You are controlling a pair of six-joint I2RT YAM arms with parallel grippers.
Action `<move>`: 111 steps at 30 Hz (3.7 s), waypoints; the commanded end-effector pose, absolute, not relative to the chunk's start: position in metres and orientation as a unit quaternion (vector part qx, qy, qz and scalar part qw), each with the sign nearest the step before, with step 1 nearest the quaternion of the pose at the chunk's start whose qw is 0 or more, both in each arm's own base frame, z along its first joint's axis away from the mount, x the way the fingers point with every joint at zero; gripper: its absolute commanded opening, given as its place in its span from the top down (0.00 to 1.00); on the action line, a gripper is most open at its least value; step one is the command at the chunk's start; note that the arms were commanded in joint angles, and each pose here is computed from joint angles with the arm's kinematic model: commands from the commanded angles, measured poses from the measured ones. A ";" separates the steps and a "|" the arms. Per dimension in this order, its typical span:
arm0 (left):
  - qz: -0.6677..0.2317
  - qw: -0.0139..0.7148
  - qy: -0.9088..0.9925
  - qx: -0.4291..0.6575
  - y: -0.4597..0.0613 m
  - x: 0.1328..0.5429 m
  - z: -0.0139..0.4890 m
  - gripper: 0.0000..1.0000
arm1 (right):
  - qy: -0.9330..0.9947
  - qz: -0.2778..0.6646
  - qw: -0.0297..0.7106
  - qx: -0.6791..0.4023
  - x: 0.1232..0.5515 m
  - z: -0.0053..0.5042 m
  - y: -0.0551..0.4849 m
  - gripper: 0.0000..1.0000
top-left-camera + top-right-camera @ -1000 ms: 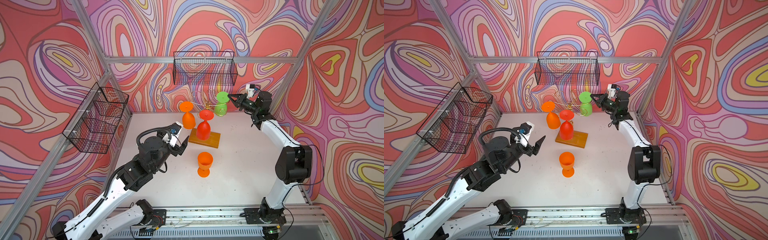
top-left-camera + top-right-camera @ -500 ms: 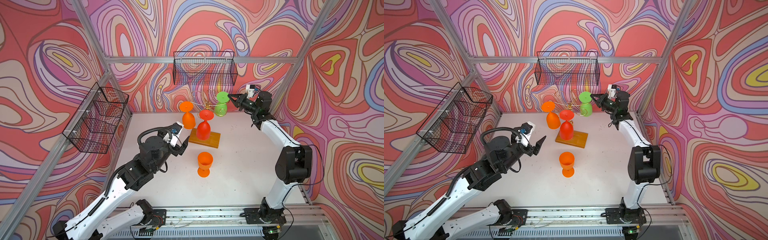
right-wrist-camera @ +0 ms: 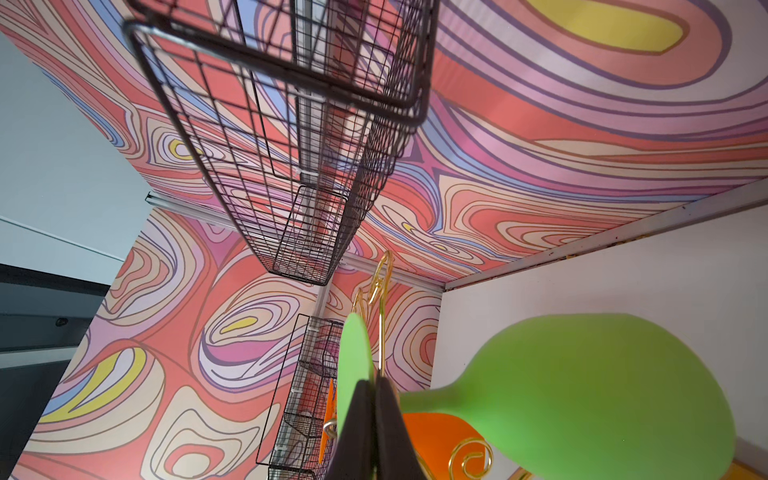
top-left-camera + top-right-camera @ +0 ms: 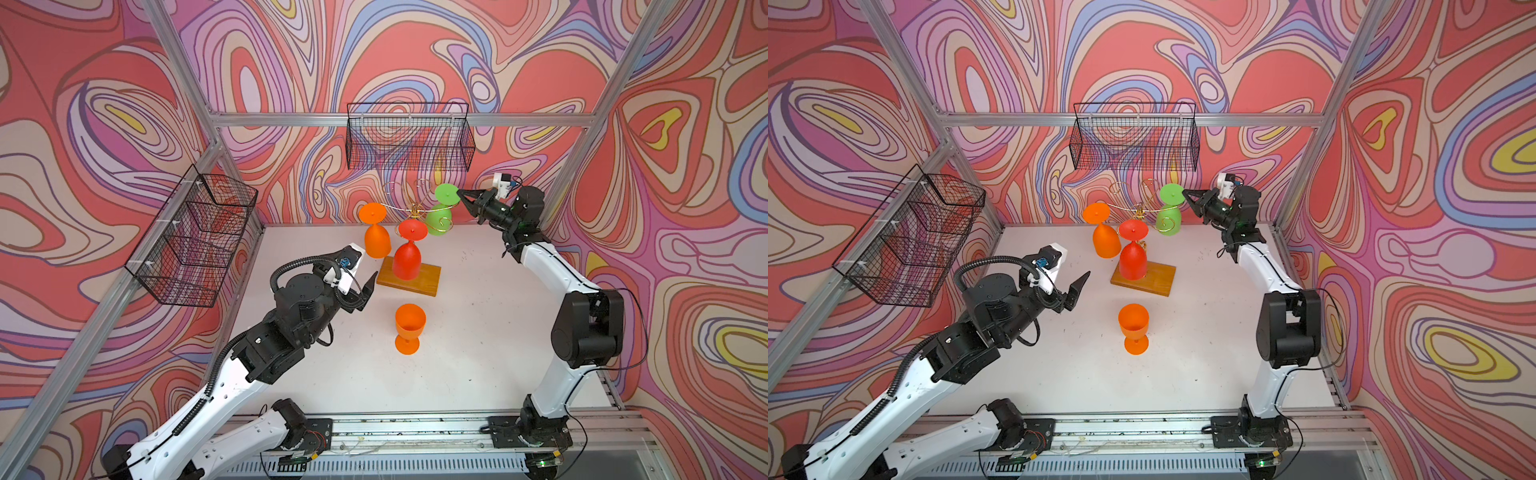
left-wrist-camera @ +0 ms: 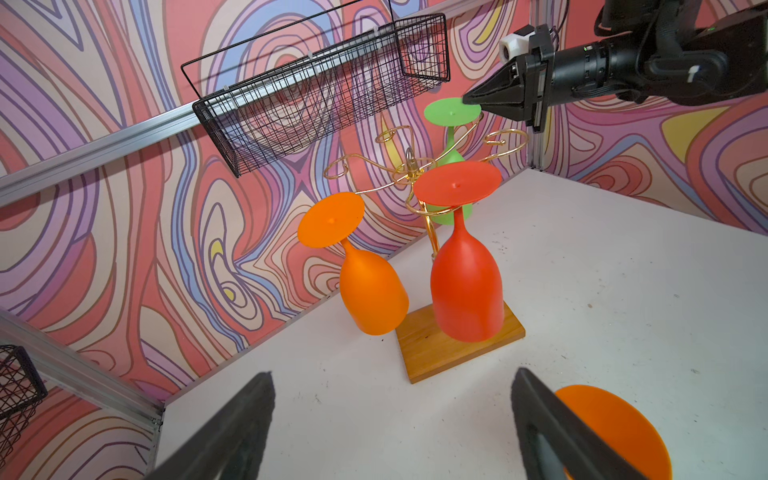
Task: Take the wine glass off the wine glass rack
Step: Pick up the wine glass from the wine glass rack.
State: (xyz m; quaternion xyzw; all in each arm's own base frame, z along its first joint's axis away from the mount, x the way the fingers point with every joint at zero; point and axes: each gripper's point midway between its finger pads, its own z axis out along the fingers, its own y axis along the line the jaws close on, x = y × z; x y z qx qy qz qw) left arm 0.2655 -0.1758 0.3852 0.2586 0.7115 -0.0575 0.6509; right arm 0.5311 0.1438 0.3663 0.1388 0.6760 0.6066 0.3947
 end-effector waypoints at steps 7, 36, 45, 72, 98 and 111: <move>-0.052 0.654 0.710 0.257 -0.172 0.266 0.386 0.12 | 0.659 0.622 0.405 0.125 0.510 0.399 0.142 1.00; -0.050 0.652 0.710 0.260 -0.173 0.267 0.385 0.12 | 0.676 0.591 0.416 0.142 0.496 0.402 0.130 1.00; -0.050 0.653 0.710 0.259 -0.172 0.267 0.385 0.11 | 0.678 0.589 0.414 0.145 0.496 0.401 0.129 1.00; -0.049 0.650 0.713 0.257 -0.172 0.268 0.382 0.12 | 0.670 0.618 0.389 0.131 0.491 0.408 0.143 1.00; -0.050 0.639 0.721 0.263 -0.172 0.267 0.374 0.12 | 0.664 0.623 0.393 0.129 0.538 0.398 0.156 1.00; -0.052 0.638 0.720 0.267 -0.173 0.265 0.375 0.12 | 0.662 0.601 0.427 0.133 0.547 0.405 0.139 1.00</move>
